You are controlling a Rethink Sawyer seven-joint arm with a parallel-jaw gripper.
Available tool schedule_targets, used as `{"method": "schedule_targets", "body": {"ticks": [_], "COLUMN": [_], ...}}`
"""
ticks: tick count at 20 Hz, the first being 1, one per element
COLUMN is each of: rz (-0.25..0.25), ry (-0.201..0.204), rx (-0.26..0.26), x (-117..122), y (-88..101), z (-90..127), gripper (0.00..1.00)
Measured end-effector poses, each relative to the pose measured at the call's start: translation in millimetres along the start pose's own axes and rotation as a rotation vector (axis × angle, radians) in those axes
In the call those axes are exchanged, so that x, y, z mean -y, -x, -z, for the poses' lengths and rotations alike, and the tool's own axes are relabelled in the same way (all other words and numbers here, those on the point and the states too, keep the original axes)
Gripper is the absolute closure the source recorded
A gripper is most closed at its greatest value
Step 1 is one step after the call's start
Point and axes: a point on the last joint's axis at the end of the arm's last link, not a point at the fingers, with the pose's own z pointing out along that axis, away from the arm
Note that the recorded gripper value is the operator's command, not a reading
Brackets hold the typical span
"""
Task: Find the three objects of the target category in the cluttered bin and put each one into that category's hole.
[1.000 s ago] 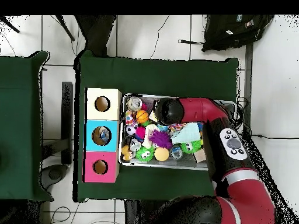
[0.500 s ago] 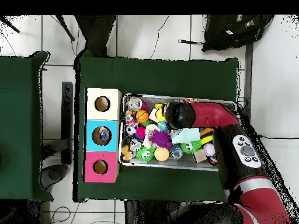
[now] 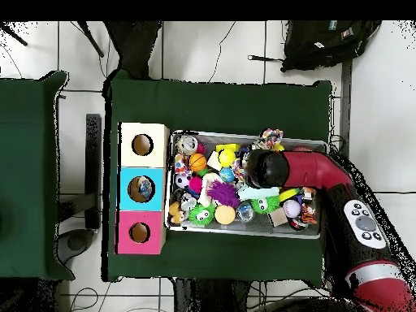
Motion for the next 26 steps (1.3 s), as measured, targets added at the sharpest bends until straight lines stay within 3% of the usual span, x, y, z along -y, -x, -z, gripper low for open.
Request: {"method": "schedule_targets", "body": {"ticks": [7, 15, 26], "rz": [0.019, 0.044, 0.049], "ry": [-0.025, -0.033, -0.017], "rx": [-0.011, -0.026, -0.022], "x": [18.3, 20.3, 14.5], "y": [-15.6, -29.1, -28.4], "z": [2.6, 0.1, 1.9], "gripper": [1.0, 1.0, 1.0]}}
